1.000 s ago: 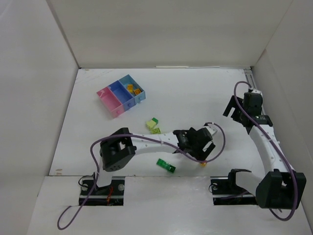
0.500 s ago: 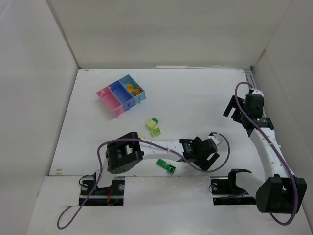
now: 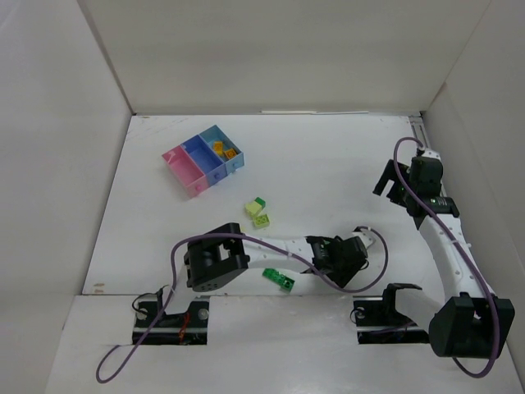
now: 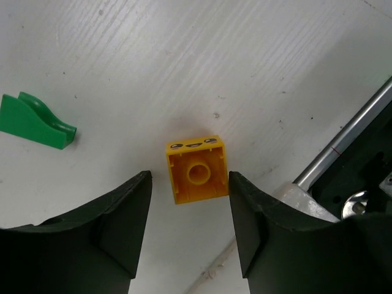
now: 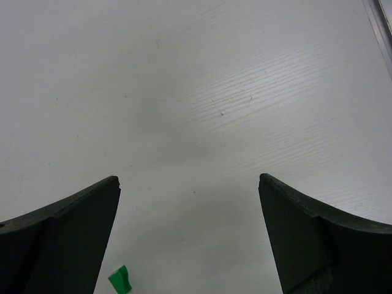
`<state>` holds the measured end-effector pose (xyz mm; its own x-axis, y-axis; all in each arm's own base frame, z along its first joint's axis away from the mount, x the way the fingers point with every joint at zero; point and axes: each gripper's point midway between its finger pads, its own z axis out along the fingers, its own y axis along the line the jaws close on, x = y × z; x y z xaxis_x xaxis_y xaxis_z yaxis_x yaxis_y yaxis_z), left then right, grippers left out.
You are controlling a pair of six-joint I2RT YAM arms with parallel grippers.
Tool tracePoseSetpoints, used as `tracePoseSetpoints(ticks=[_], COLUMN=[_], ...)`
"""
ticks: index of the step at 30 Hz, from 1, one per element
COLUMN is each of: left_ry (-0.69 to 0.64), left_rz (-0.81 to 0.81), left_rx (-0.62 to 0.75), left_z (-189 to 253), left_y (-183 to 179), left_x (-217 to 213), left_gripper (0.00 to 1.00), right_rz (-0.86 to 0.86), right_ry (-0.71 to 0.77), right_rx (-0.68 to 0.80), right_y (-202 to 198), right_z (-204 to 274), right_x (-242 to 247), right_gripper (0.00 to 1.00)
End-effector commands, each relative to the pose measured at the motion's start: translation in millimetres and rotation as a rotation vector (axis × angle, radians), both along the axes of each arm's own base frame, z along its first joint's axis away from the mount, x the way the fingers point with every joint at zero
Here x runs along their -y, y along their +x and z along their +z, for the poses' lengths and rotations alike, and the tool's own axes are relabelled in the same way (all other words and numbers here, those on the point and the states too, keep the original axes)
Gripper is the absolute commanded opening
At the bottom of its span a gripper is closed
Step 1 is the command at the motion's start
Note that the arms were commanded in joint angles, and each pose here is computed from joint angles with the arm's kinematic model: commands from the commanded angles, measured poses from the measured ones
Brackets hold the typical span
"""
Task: Sort the legos into containers by color
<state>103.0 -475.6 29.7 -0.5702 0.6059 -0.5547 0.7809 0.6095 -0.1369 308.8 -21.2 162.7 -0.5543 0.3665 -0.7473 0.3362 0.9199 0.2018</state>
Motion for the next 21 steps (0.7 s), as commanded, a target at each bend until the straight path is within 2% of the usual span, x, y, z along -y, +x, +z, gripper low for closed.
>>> tracePoseSetpoints(ticks=[1, 9, 16, 21], left_ry=[-0.044, -0.041, -0.060, -0.117], left_rz=[0.013, 0.006, 0.071, 0.165], left_rx=[0.029, 0.034, 0.088, 0.133], left_z=[13.1, 9.1, 27.9, 60.7], left_y=[5.4, 6.1, 16.7, 48.1], left_x=[16.8, 18.1, 5.9, -13.8], left_gripper=[0.49, 0.45, 0.25, 0.23], right_rz=[0.004, 0.009, -0.005, -0.010], right_ry=[0.008, 0.001, -0.011, -0.026], right_rx=[0.072, 0.071, 0.079, 0.079], right_y=[8.6, 8.4, 7.6, 7.7], right_z=[12.7, 12.6, 15.3, 13.2], right_x=[-0.8, -0.5, 2.7, 5.3], right_gripper=[1.00, 1.00, 1.00, 1.00])
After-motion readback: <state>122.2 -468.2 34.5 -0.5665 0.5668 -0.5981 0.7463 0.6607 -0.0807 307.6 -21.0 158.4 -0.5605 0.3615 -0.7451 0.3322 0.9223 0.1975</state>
